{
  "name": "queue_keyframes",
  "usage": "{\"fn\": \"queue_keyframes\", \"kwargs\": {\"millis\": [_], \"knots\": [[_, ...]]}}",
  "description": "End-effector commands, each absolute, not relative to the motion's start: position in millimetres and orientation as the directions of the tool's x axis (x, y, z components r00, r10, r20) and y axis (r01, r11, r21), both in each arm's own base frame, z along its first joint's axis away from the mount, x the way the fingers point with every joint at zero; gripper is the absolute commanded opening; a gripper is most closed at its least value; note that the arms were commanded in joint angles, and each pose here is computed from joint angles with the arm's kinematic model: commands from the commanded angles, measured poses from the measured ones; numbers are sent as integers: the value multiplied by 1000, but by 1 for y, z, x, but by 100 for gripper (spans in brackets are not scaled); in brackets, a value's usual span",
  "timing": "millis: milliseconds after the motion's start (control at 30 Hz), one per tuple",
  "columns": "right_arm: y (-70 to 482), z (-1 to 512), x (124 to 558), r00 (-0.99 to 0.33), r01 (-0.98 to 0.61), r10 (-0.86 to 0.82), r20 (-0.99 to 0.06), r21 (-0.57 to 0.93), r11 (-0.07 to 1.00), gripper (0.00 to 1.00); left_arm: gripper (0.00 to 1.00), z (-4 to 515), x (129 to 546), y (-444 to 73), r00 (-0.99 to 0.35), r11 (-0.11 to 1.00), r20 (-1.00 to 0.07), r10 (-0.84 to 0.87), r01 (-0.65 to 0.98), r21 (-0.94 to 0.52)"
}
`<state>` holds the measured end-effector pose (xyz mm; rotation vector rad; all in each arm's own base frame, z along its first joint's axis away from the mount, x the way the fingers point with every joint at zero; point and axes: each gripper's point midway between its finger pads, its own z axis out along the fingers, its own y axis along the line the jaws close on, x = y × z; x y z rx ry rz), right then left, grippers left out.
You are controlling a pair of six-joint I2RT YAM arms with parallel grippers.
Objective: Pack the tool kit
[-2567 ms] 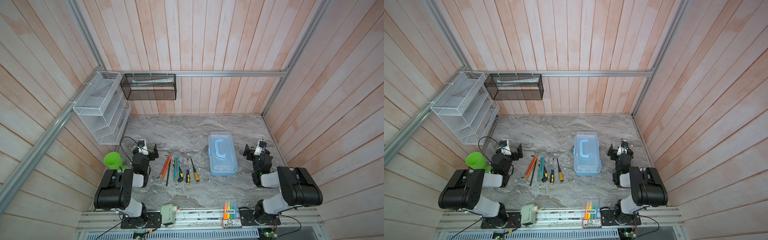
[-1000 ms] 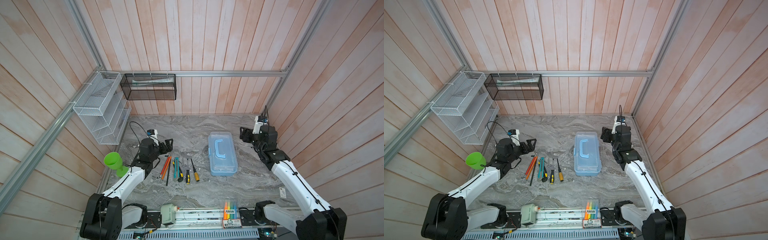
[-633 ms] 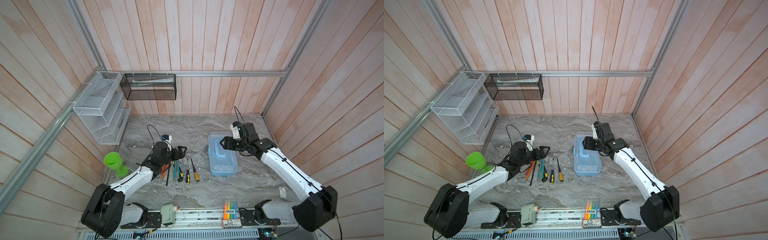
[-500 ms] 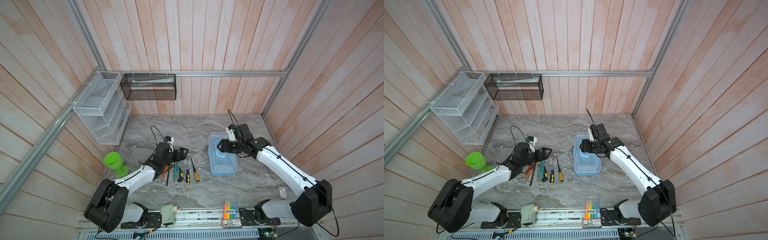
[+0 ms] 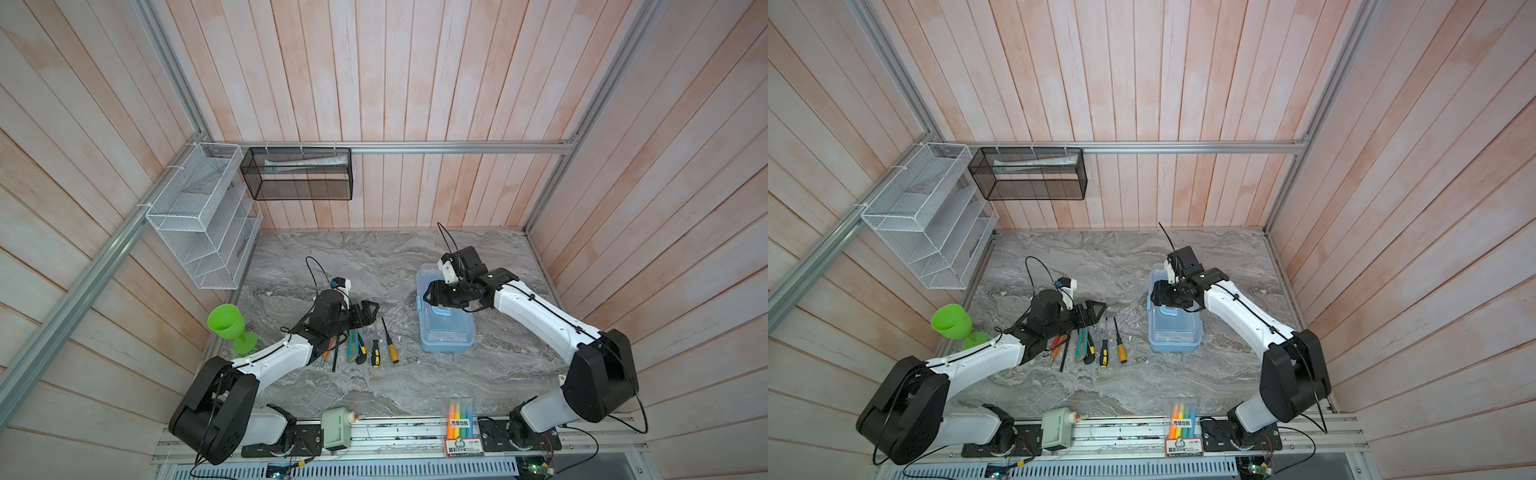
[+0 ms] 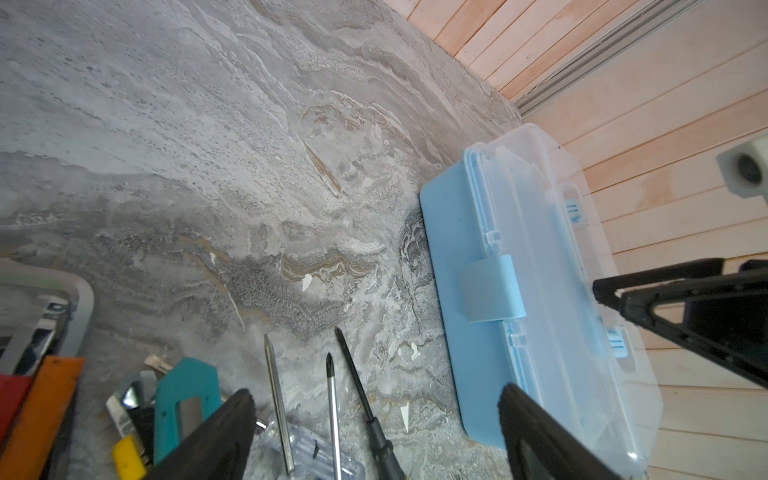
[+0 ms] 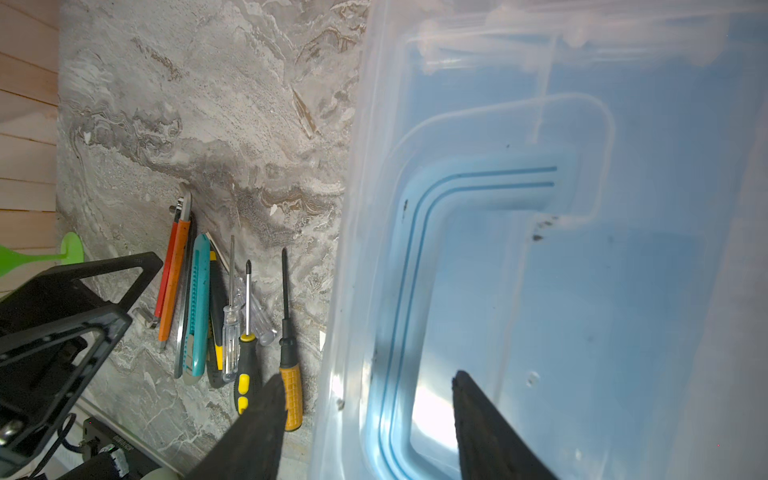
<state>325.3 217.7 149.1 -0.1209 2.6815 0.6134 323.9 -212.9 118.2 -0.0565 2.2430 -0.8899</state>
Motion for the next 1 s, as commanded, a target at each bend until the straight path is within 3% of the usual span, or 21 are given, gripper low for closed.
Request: {"fn": "queue_keyframes", "kwargs": {"millis": [0, 167, 367, 600, 967], "knots": [[228, 145, 324, -931, -194, -31, -364, 420, 886, 63, 93, 123, 324, -210, -722, 772, -626, -296, 205, -602], [235, 132, 314, -942, -211, -53, -330, 464, 860, 63, 93, 124, 325, -217, -724, 767, -631, -279, 227, -600], [253, 129, 280, -961, -231, -74, -267, 625, 746, 63, 94, 125, 335, -237, -734, 755, -645, -212, 296, -585], [276, 158, 262, -949, -291, -58, -311, 789, 541, 61, 94, 119, 347, -265, -755, 721, -634, -167, 345, -601], [293, 191, 262, -922, -376, -65, -382, 844, 382, 60, 94, 111, 354, -289, -779, 701, -614, -128, 368, -612]]}}
